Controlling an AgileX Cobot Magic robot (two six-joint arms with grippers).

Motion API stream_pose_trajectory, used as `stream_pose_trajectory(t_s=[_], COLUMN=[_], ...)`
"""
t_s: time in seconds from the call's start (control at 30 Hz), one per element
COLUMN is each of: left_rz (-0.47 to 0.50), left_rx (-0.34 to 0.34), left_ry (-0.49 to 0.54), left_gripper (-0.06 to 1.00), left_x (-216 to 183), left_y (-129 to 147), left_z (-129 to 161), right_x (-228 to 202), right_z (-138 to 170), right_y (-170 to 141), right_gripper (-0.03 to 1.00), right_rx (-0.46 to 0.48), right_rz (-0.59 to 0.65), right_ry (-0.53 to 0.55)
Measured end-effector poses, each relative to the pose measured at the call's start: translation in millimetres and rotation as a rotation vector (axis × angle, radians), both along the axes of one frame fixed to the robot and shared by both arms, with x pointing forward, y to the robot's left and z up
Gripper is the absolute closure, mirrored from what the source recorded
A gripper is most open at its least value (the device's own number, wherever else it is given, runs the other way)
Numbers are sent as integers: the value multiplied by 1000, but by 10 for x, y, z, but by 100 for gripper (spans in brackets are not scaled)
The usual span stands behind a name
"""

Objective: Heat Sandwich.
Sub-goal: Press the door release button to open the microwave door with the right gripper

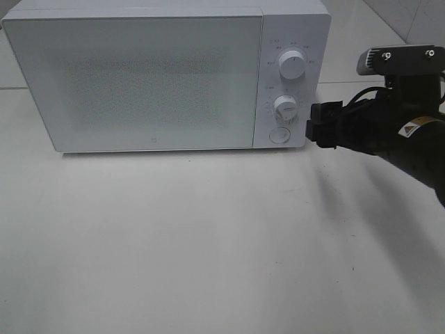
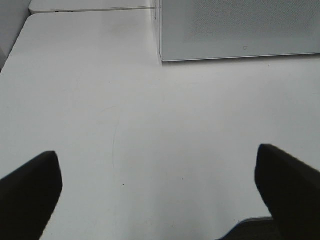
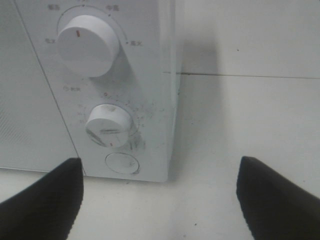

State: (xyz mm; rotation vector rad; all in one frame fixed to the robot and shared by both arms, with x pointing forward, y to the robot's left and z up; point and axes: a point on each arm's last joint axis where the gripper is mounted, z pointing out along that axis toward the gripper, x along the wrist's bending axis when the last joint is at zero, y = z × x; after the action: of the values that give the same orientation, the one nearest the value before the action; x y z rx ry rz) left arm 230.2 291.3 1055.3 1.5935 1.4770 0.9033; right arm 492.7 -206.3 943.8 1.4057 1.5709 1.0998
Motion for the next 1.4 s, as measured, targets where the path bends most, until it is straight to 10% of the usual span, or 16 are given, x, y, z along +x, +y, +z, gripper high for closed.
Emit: stream_pose_trajectory(t_s=[0.9, 1.4], left_rz=[0, 0], left_rx=[0, 0], left_ry=[0, 0], left_gripper=[-3, -3], left_x=[0, 0], left_y=[0, 0], left_z=[0, 0], right_x=[-290, -289], right_z=[-346, -346], right_y=[559, 558], right_gripper=[20, 20], right_rx=[27, 643], right_rz=[11, -249], right_ry=[69, 152])
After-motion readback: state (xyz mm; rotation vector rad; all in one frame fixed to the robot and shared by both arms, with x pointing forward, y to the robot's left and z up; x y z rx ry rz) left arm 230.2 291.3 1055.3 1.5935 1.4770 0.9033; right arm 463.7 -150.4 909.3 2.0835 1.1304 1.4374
